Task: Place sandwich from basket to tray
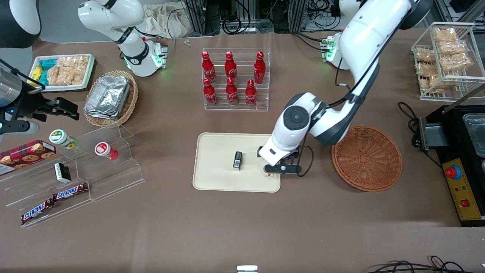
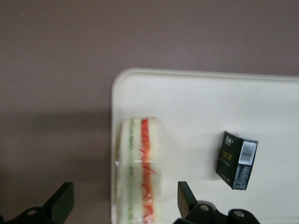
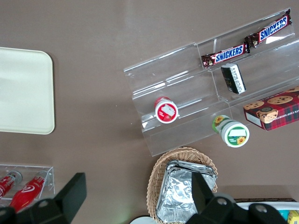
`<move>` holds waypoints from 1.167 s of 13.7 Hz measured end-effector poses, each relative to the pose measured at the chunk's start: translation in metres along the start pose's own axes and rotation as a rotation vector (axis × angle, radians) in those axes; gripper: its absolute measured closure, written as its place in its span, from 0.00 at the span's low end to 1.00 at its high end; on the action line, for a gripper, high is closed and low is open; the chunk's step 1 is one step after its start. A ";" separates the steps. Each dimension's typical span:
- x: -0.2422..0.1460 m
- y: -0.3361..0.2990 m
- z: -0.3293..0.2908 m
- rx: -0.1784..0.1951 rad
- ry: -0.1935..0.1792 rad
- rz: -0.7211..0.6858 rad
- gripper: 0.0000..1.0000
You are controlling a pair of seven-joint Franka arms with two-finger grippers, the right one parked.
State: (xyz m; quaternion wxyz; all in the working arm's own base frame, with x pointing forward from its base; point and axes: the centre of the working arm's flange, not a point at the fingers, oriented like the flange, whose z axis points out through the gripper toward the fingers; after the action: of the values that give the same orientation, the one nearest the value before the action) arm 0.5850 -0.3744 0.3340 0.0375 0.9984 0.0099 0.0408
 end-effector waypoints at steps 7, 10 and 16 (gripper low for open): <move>0.041 -0.112 -0.174 0.091 -0.119 -0.042 0.00; 0.045 -0.165 -0.231 0.083 -0.157 -0.019 0.00; 0.003 -0.293 -0.336 0.057 -0.197 -0.004 0.00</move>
State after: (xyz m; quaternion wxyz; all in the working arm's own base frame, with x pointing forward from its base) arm 0.5555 -0.0575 0.6465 0.0099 0.9982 0.0093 -0.0579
